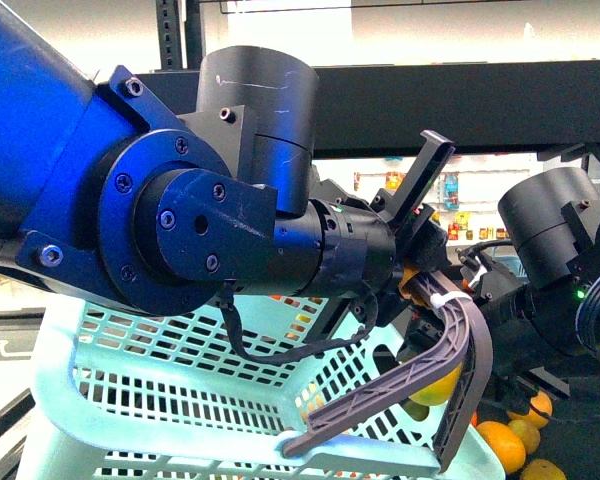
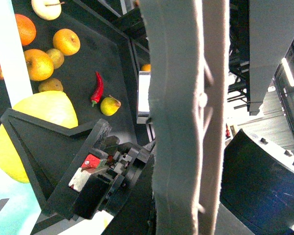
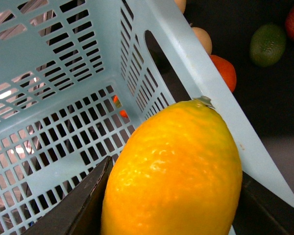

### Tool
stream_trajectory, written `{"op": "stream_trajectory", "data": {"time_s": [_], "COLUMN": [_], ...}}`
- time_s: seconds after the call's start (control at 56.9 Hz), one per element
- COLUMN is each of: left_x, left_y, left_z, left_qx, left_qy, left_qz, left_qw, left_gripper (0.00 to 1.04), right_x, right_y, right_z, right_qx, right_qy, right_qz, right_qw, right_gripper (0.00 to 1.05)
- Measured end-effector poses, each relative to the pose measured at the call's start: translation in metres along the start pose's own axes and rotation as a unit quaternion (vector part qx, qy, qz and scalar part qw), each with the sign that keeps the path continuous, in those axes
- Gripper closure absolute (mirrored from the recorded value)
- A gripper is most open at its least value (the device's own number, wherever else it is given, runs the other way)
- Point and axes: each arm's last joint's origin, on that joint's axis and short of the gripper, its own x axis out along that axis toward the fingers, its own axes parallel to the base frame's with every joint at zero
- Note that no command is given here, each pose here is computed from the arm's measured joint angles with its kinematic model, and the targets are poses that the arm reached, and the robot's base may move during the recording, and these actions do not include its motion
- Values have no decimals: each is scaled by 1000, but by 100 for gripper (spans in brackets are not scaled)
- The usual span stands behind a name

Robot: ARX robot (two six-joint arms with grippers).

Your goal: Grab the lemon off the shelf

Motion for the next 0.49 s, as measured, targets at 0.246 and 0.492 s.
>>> {"op": "stream_trajectory", "data": {"time_s": [0.246,0.492], "left_x": [0,0], "left_y": [0,0], "left_z": [0,0], "left_qx": [-1,0], "left_qy": [1,0], "left_qz": [0,0], "left_qw": [1000,1000], "left_gripper": [96,96], "right_x": [0,-11], "right_y": [0,-31], "right_z": [1,25], "right_qx": [3,26], "right_qy": [-11,-61], "right_qz": [11,-41], "right_qw": [1000,997], "right_gripper": [6,8]}}
